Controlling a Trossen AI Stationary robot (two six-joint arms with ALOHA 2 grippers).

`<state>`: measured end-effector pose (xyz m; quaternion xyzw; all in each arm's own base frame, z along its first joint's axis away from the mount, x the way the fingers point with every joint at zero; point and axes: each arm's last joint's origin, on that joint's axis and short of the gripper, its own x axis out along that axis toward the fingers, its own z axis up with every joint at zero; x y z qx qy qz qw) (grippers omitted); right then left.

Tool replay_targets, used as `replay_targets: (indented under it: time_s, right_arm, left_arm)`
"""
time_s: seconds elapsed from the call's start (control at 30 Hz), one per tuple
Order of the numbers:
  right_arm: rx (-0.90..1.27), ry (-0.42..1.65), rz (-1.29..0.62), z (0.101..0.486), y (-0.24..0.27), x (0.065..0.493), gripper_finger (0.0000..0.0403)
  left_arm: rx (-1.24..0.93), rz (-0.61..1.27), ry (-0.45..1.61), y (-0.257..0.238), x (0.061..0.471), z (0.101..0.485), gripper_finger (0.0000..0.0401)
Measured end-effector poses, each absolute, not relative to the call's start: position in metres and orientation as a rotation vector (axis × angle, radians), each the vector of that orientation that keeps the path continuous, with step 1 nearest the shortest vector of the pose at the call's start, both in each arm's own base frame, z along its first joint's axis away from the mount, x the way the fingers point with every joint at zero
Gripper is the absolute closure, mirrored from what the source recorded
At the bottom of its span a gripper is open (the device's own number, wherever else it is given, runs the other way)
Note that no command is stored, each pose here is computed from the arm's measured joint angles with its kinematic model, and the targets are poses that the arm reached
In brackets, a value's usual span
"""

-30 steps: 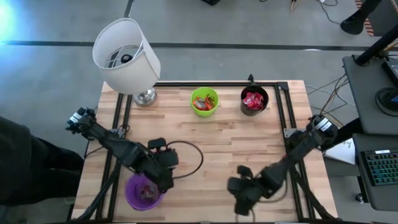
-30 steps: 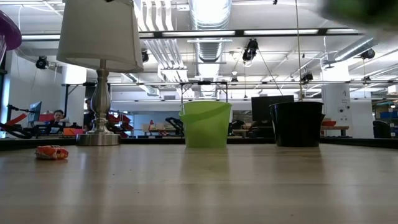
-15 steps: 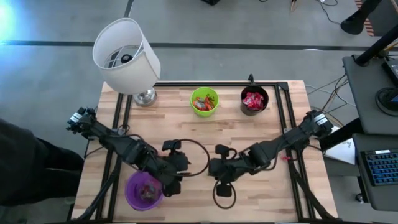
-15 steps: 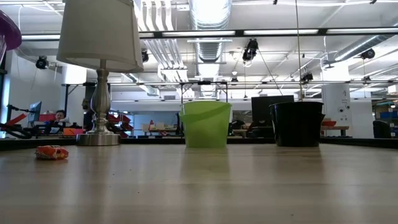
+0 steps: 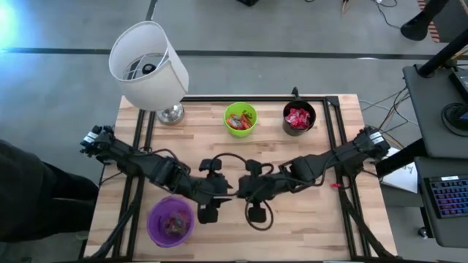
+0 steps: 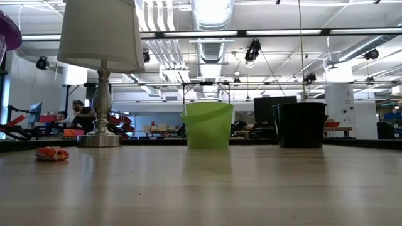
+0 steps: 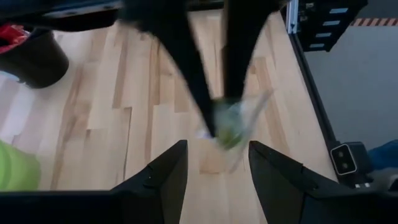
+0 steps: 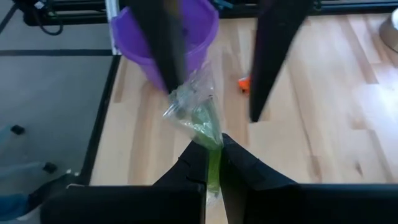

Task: Sort candy
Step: Put the green gummy into the violet bucket

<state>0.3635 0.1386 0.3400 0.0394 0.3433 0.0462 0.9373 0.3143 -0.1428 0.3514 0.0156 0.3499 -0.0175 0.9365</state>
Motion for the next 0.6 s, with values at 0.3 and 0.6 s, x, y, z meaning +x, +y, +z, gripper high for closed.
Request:
replay_targets:
  time_s: [0.3,0.6]
  right_arm:
    - [0.089,0.7,0.095,0.34,0.128,0.368,0.039]
    - [0.103,0.705,0.114,0.34,0.127,0.369,0.039]
  left_arm:
    - [0.045,-0.051,0.703,-0.141,0.316,0.352,0.0248]
    - [0.07,-0.046,0.69,-0.135,0.32,0.353,0.031]
